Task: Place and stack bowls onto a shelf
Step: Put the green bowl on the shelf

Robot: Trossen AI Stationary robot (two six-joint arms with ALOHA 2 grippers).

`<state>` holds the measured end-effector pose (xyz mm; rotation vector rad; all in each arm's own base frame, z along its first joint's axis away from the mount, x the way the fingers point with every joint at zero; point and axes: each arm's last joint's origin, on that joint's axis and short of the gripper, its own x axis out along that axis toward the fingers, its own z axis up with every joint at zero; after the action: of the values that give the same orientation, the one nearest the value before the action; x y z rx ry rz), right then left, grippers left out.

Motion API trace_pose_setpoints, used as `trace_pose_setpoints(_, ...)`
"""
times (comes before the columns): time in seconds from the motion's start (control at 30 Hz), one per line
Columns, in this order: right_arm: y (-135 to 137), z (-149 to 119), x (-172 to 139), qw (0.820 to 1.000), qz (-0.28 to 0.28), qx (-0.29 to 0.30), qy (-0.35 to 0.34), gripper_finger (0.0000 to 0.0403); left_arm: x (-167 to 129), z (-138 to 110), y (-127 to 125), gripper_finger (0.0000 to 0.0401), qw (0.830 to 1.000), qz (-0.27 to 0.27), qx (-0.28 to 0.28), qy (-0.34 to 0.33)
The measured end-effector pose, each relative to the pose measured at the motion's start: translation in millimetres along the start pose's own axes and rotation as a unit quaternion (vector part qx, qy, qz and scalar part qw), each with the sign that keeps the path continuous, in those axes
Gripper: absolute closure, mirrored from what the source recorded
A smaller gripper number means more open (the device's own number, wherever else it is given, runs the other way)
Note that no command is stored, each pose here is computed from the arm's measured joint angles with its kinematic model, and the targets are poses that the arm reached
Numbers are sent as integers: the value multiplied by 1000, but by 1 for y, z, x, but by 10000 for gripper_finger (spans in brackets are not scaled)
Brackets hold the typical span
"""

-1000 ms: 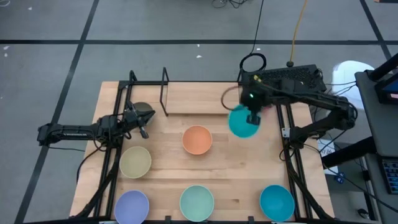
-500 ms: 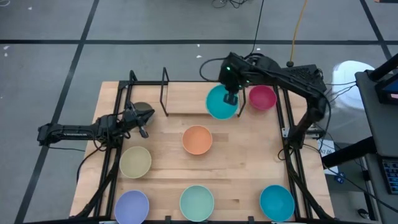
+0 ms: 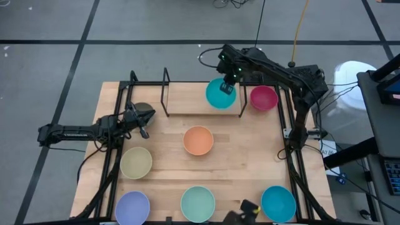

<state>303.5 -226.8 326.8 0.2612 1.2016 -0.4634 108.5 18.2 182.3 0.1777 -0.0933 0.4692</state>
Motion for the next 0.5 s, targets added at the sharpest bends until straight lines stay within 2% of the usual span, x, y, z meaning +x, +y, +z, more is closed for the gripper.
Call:
trace_pose_setpoints(0.13, -15, -1, 12, 999, -1, 24, 21, 403, 0, 0, 0, 375, 1000, 0, 0, 0)
trace_pose_setpoints(0.23, -21, -3, 19, 998, 21, 43, 31, 403, 0, 0, 0, 375, 1000, 0, 0, 0)
trace_pose_setpoints(0.5, -32, -7, 21, 997, 20, 61, 48, 403, 0, 0, 0, 375, 1000, 0, 0, 0)
